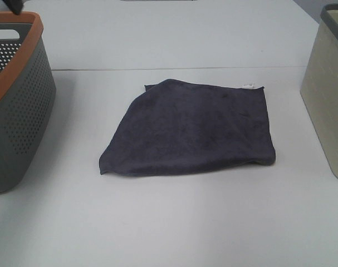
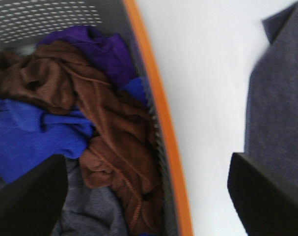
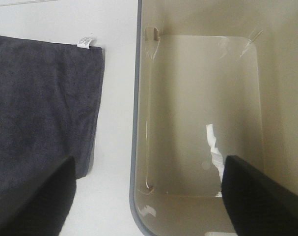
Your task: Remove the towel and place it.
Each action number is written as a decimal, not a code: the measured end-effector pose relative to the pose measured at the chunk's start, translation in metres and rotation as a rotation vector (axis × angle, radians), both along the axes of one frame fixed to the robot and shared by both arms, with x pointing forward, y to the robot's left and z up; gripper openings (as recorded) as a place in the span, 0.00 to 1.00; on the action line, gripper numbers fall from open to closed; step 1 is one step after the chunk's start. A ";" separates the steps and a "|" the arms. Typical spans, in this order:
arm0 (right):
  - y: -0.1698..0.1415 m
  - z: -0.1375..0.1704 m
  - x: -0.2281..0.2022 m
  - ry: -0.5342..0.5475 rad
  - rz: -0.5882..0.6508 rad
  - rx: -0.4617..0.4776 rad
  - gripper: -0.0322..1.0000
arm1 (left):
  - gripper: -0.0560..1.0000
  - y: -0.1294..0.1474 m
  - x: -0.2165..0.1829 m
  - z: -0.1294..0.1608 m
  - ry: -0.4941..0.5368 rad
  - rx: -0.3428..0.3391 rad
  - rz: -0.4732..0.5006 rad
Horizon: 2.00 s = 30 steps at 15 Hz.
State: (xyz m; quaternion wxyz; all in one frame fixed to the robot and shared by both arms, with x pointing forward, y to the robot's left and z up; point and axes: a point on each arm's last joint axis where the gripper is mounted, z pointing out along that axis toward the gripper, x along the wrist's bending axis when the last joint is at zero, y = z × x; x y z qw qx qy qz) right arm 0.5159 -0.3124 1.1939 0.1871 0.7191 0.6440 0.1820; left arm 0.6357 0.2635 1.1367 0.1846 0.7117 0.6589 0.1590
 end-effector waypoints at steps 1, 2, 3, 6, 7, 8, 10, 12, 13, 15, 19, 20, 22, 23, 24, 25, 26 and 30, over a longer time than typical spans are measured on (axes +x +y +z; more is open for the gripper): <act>0.001 0.002 -0.005 -0.006 0.002 0.002 0.73 | 0.84 0.015 -0.006 0.003 -0.002 -0.001 0.041; 0.002 0.002 -0.012 -0.009 0.015 0.005 0.73 | 0.84 0.026 -0.016 0.005 0.006 -0.002 0.071; 0.003 0.001 -0.022 -0.007 0.029 0.009 0.73 | 0.84 0.032 -0.029 0.005 0.019 -0.002 0.085; 0.006 0.002 -0.076 -0.047 0.030 0.014 0.73 | 0.84 0.035 -0.077 -0.002 0.077 0.010 0.091; 0.007 0.000 -0.099 -0.069 0.031 0.013 0.73 | 0.84 0.036 -0.099 -0.002 0.081 0.025 0.092; 0.008 -0.003 -0.119 -0.087 0.032 0.011 0.73 | 0.84 0.038 -0.119 -0.002 0.077 0.035 0.103; 0.010 -0.016 -0.157 -0.113 0.049 -0.002 0.73 | 0.84 0.042 -0.157 -0.003 0.032 0.065 0.136; 0.011 -0.036 -0.185 -0.117 0.054 -0.005 0.73 | 0.84 0.047 -0.192 -0.006 -0.033 0.113 0.157; 0.012 -0.046 -0.197 -0.121 0.057 -0.007 0.73 | 0.84 0.048 -0.207 -0.007 -0.067 0.121 0.163; 0.013 -0.064 -0.220 -0.139 0.086 -0.022 0.73 | 0.84 0.050 -0.239 -0.011 -0.152 0.124 0.167; 0.020 -0.084 -0.240 -0.160 0.221 -0.015 0.73 | 0.84 0.050 -0.289 -0.020 -0.278 0.119 0.170; 0.023 -0.087 -0.242 -0.159 0.288 -0.006 0.73 | 0.84 0.051 -0.303 -0.026 -0.307 0.123 0.172; 0.025 -0.094 -0.250 -0.235 0.385 0.016 0.73 | 0.84 0.053 -0.342 -0.048 -0.394 0.137 0.181; 0.024 -0.097 -0.255 -0.271 0.384 0.023 0.73 | 0.84 0.053 -0.355 -0.054 -0.436 0.134 0.184; 0.023 -0.101 -0.261 -0.298 0.381 0.028 0.73 | 0.84 0.053 -0.365 -0.059 -0.480 0.129 0.187; 0.021 -0.107 -0.268 -0.322 0.380 0.029 0.73 | 0.84 0.053 -0.375 -0.063 -0.519 0.125 0.191; 0.021 -0.107 -0.268 -0.322 0.380 0.029 0.73 | 0.84 0.053 -0.375 -0.063 -0.519 0.125 0.191; 0.016 -0.135 -0.293 -0.428 0.422 0.003 0.73 | 0.84 0.045 -0.402 -0.083 -0.624 0.072 0.098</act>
